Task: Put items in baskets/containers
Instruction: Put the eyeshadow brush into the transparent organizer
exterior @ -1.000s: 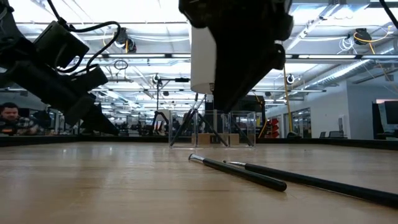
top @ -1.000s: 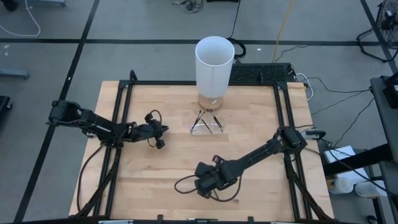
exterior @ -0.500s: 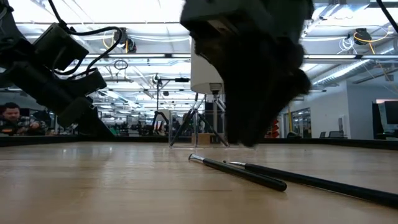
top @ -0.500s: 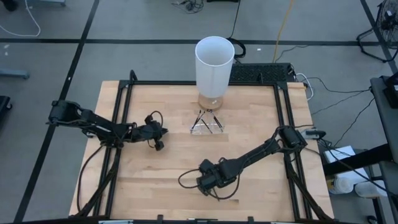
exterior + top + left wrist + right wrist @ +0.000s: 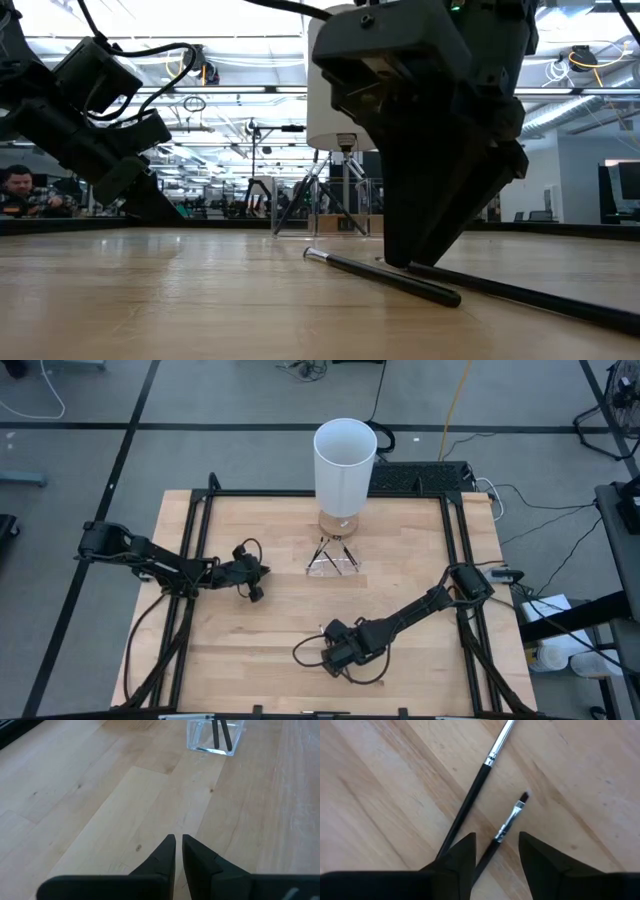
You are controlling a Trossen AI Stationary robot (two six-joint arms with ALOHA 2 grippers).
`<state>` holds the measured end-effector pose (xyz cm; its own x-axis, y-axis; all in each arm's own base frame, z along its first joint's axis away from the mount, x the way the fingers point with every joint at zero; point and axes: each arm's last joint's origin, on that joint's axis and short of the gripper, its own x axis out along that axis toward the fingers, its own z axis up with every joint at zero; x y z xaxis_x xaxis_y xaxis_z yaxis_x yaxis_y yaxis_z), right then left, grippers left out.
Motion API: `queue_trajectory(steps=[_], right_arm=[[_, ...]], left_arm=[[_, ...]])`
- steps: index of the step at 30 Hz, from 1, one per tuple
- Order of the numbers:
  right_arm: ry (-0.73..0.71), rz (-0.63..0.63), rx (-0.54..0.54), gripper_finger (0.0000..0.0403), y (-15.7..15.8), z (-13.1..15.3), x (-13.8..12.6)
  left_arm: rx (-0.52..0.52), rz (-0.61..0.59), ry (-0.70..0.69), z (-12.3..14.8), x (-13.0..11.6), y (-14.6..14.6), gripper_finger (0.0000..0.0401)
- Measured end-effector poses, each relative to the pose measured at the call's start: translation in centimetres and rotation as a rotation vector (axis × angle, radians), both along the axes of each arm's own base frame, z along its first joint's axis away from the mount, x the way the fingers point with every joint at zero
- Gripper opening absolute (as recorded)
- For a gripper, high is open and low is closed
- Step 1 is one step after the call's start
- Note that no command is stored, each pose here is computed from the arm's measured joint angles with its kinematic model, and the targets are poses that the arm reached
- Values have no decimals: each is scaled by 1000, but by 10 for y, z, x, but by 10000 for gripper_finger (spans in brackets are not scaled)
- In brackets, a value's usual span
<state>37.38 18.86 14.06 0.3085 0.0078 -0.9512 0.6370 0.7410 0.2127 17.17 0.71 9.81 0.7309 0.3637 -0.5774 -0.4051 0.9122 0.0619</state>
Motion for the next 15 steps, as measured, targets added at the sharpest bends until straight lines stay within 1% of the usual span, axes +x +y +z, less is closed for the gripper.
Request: queue_trajectory(steps=[6, 15], right_arm=[[39, 15, -23, 116, 0, -2, -5], [126, 111, -68, 78, 0, -9, -12]], left_arm=[[0, 1, 0, 0, 0, 0, 42], [4, 1, 2, 0, 0, 0, 42]])
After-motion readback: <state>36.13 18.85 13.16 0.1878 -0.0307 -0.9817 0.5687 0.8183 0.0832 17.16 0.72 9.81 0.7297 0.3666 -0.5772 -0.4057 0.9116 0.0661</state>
